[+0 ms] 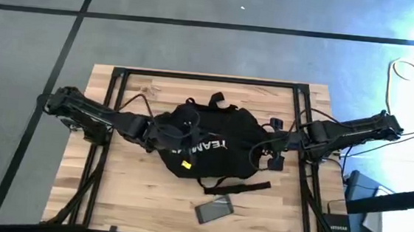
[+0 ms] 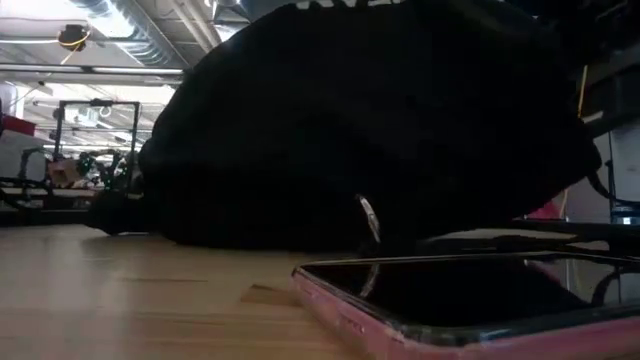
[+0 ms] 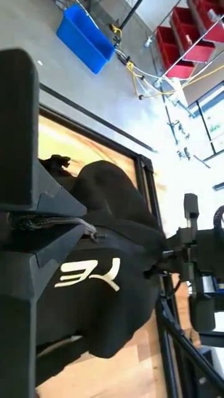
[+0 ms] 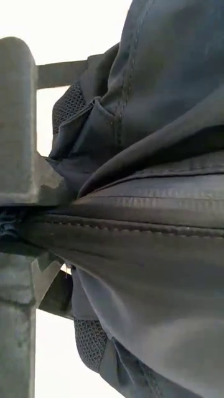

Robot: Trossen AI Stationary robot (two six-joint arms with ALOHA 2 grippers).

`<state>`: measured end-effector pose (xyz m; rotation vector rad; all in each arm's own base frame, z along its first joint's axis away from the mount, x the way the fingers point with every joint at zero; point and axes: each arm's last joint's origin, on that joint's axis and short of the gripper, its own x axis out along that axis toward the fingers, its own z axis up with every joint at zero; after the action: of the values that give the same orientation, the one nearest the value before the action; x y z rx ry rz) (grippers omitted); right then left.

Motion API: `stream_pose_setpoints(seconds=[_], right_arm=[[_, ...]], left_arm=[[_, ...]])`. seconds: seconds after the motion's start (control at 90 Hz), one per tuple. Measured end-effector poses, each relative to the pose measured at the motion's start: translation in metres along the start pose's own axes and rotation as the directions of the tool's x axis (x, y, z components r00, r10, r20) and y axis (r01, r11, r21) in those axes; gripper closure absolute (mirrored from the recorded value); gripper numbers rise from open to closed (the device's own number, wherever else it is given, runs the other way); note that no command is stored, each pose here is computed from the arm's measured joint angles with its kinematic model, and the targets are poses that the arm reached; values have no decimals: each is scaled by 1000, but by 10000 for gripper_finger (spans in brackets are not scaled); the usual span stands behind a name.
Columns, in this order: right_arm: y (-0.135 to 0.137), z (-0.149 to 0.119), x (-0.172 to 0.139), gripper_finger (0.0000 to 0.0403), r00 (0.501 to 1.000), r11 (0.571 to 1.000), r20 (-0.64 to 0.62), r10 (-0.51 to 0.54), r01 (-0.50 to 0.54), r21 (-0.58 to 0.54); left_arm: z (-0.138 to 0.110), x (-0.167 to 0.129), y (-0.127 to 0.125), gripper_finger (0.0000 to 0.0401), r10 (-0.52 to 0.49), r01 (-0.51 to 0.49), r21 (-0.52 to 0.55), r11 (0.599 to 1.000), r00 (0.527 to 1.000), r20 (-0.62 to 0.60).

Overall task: Unpack backpack
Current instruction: Close the black backpack

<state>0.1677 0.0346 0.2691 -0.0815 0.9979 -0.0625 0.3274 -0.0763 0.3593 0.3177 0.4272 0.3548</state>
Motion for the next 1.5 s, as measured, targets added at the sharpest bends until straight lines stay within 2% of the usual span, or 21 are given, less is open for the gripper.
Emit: stream_pose_setpoints(seconds=[0.167, 0.3, 0.589, 0.7, 0.8, 0.922, 1.056, 1.189, 1.267, 1.378, 1.5], right_arm=[[0, -1, 0, 387, 1000, 1000, -9, -1, 1, 3], [0, -1, 0, 387, 1000, 1000, -13, -1, 1, 2], [0, -2, 0, 387, 1000, 1000, -15, -1, 1, 1], [0, -1, 0, 387, 1000, 1000, -15, 0, 0, 1], [0, -1, 0, 387, 1000, 1000, -12, 1, -1, 1], [0, -1, 0, 387, 1000, 1000, -8, 1, -1, 2], [0, -1, 0, 387, 1000, 1000, -8, 1, -1, 2], [0, -1, 0, 387, 1000, 1000, -10, 1, -1, 1], [0, -1, 0, 387, 1000, 1000, -6, 2, -2, 2], [0, 0, 0, 387, 1000, 1000, -5, 2, -2, 2], [0, -2, 0, 387, 1000, 1000, -17, 0, 0, 0]], left_arm=[[-5, -7, 5, 400, 4, -4, -1, 1000, 998, -59], [-18, -12, 5, 400, 2, 8, 63, 998, 985, -172], [-50, -25, 6, 400, 3, 57, 119, 991, 893, -450], [-59, -33, 5, 400, -36, 134, 141, 981, 836, -547], [-68, -40, 6, 400, -77, 198, 115, 973, 757, -649], [-76, -47, 9, 400, -96, 222, 76, 972, 670, -737], [-81, -52, 12, 400, -94, 219, 51, 974, 600, -795], [-83, -50, 18, 400, -102, 176, -1, 984, 563, -820], [-87, -48, 23, 400, -109, 152, -35, 988, 509, -854], [-93, -46, 30, 400, -61, 100, -20, 995, 427, -902], [-95, -41, 35, 400, -61, 91, -25, 995, 408, -911]])
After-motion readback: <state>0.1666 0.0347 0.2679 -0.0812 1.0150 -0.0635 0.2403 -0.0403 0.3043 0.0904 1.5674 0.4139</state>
